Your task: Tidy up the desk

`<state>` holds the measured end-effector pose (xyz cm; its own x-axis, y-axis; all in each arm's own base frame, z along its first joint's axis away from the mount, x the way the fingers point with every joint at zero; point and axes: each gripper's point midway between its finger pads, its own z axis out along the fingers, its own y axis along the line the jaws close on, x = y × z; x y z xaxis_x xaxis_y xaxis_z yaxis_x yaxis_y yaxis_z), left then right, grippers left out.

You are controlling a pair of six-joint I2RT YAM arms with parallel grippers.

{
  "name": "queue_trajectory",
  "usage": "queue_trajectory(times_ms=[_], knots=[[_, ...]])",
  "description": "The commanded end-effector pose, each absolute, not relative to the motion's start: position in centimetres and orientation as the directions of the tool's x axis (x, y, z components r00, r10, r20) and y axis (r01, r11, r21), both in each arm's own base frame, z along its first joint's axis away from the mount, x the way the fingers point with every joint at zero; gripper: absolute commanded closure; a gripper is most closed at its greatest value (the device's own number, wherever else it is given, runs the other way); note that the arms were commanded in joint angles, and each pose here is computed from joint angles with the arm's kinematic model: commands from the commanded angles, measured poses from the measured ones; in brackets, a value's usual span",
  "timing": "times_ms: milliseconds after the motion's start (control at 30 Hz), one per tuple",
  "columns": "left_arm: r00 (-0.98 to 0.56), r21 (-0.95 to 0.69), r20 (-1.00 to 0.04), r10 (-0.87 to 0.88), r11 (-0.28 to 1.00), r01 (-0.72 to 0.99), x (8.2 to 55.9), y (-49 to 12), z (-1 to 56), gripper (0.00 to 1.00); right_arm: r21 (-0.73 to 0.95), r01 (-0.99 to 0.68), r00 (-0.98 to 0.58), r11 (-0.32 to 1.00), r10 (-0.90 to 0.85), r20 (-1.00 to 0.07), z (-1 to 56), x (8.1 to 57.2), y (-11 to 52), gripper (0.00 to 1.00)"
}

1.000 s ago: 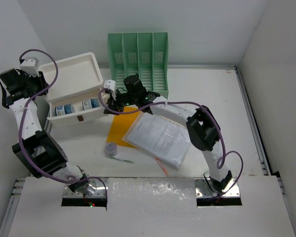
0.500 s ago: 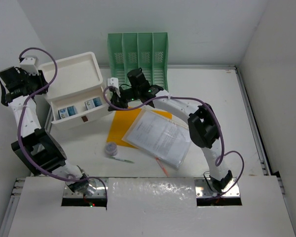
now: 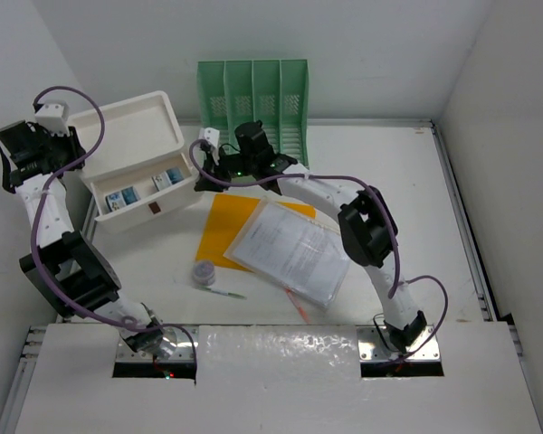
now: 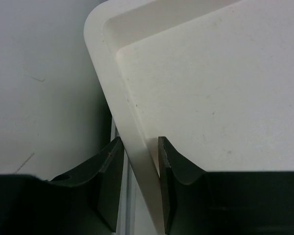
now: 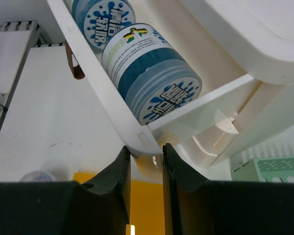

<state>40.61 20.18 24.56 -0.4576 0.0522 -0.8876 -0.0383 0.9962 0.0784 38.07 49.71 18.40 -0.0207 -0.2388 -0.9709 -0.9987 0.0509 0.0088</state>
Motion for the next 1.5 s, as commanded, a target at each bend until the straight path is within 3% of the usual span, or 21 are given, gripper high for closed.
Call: queue_trajectory(times_ms=[0,400,500,600,867,1033,1467], knots=[[-0.595,-0.065,-0.804,-0.013,0.996,0.066,38.6,16.4,19.6,1.00,-0.147,-0.934,0.154,0.326,-0.005,-0.988,27.1,44.3,50.3,1.00],[-0.611,-0.149,-0.791,-0.034,0.979,0.138,38.2,13.9,19.1,1.00,-0.042,-0.847,0.100,0.530,0.081,-0.992,26.6,46.4,51.4,0.98],[-0.617,-0.181,-0.785,-0.054,0.973,0.145,38.1,13.5,18.9,1.00,0.011,-0.796,0.059,0.606,0.096,-0.994,26.0,48.0,50.7,0.89],[-0.608,-0.177,-0.790,-0.080,0.979,0.102,38.4,13.8,19.1,1.00,0.069,-0.775,0.013,0.629,0.125,-0.992,25.6,48.4,50.7,0.51],[-0.599,-0.181,-0.791,-0.124,0.983,0.036,38.2,14.0,19.2,1.00,0.126,-0.634,-0.038,0.763,0.132,-0.991,25.1,50.6,48.7,0.49],[-0.598,-0.182,-0.792,-0.122,0.983,0.040,38.4,14.0,19.2,1.00,0.165,-0.602,-0.058,0.781,0.163,-0.985,24.4,51.5,49.1,0.41],[-0.600,-0.177,-0.797,-0.066,0.976,0.127,38.1,13.0,19.7,1.00,0.269,-0.513,-0.011,0.815,0.307,-0.952,24.0,52.6,50.0,0.46]])
